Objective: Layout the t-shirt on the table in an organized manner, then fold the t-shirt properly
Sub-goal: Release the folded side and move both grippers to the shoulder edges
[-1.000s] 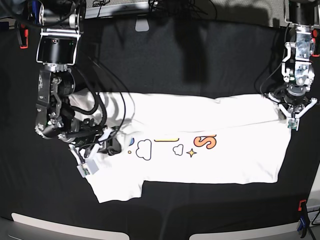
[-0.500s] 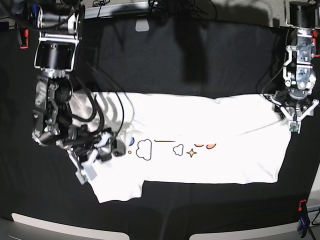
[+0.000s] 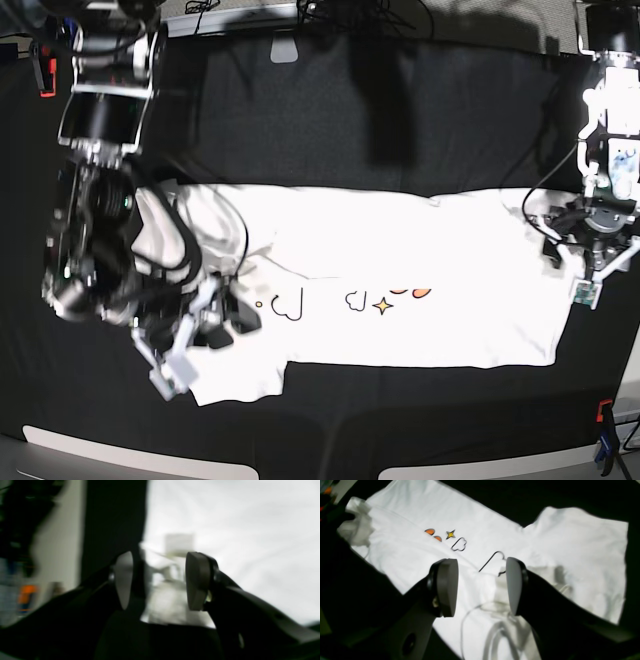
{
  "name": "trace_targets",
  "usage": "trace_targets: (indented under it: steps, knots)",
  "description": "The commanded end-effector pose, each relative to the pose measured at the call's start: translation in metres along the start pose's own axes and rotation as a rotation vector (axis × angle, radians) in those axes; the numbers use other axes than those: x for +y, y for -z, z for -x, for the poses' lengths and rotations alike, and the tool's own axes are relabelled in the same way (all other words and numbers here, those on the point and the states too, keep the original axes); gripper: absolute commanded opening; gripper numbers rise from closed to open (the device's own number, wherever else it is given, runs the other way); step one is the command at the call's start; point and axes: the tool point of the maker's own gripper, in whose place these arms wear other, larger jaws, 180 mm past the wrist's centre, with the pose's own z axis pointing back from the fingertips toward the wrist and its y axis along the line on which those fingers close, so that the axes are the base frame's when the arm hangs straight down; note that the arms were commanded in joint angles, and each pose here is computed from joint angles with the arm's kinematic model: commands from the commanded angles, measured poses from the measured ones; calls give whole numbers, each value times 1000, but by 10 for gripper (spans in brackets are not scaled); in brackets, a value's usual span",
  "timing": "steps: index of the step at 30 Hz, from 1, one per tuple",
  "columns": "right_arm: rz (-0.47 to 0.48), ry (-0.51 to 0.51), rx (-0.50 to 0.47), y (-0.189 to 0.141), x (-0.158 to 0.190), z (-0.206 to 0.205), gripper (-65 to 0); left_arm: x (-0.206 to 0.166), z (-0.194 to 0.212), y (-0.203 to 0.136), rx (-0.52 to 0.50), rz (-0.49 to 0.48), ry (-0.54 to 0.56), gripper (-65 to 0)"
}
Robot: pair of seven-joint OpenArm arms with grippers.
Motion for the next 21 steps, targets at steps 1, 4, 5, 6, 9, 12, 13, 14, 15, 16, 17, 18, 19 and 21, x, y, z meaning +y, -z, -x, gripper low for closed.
trace_targets:
  steps: [1,4,5,6,9,12,13,14,15,16,17,18,19,21]
  knots:
    - [1,-25,-32,-7,4,-6,-350,6,-11,-3,-29,-2,-11,-332]
    - [11,-26,27,-12,20,30,-351,-19,-2,-6,-15,128,-116,-332]
    - [26,-31,42,-15,23,42,-351,-30,0,-8,-18,177,-142,-332]
    - [48,-40,57,-17,26,53,-351,-40,4,-10,-22,229,-151,-332]
    - [133,-93,116,-28,28,85,-351,-71,19,-21,-28,374,-125,-332]
    - [172,-115,203,-38,35,119,-351,-85,41,-28,2,420,-104,-332]
    - [179,-115,231,-40,36,131,-351,-87,48,-30,18,424,-104,-332]
    - [192,-123,258,-43,36,142,-351,-89,54,-32,31,428,-106,-332]
    - [225,-122,269,-46,33,149,-351,-91,59,-33,41,431,-107,-332]
    - [278,-112,278,-50,27,155,-351,-92,63,-34,51,433,-107,-332]
    - [326,-105,287,-54,21,160,-351,-93,65,-35,56,435,-107,-332]
    - [359,-98,297,-57,18,165,-351,-93,66,-35,58,435,-107,-332]
    - [372,-93,307,-59,17,170,-351,-93,66,-35,58,435,-107,-332]
    - [367,-90,322,-61,20,177,-351,-93,65,-35,53,435,-108,-332]
